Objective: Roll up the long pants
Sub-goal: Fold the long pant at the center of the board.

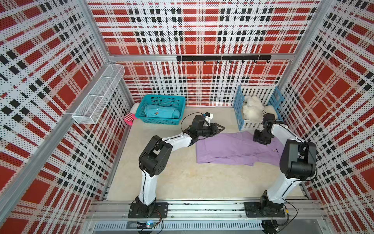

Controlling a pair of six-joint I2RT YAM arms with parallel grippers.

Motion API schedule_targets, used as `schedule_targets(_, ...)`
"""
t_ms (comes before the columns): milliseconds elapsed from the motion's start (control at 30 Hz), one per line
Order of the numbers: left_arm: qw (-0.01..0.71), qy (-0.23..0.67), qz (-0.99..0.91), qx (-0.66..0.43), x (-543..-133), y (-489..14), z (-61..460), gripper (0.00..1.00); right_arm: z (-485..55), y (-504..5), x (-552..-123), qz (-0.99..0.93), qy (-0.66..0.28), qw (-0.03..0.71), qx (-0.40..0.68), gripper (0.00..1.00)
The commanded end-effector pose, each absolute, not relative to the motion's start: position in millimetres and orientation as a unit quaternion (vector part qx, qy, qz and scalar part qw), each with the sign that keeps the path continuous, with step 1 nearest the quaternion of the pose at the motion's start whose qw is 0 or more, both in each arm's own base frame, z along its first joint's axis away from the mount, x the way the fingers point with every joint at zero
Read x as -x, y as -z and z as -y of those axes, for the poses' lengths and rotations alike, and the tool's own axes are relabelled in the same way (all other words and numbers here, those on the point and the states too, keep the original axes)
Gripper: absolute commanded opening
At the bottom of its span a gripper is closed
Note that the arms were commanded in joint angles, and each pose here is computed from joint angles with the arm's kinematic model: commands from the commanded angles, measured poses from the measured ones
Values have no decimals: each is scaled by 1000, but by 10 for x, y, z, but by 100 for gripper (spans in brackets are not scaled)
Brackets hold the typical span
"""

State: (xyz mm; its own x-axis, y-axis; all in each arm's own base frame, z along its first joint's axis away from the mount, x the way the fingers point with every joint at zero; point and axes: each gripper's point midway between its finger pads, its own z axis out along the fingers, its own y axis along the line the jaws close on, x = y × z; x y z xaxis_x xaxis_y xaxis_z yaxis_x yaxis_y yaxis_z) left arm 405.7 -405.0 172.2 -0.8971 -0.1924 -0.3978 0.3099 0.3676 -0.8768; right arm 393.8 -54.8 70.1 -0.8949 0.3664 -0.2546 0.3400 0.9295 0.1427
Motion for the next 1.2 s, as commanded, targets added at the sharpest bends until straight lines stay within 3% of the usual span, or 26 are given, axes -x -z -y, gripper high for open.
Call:
schedule_targets(0,249,558,-789,-61,-3996,-1868,3951,47,501,-683,-4088,-972,-88,153,-154,42)
schedule_targets(633,251,543,-800,-47,-3978,-1759,3693,47,595,-381,-4088,-968,-137,154,-143,45)
schedule_targets(833,251,542,-801,-45,-3982,-1751,3683,47,465,-208,-4017,-971,-174,114,-122,45)
schedule_targets(1000,253,542,-800,-44,-3992,-1766,3677,47,324,-166,-3922,-967,-210,98,-105,41)
schedule_targets(1167,251,542,-800,-46,-3981,-1762,3676,47,207,-302,-3928,-954,-256,120,-97,28)
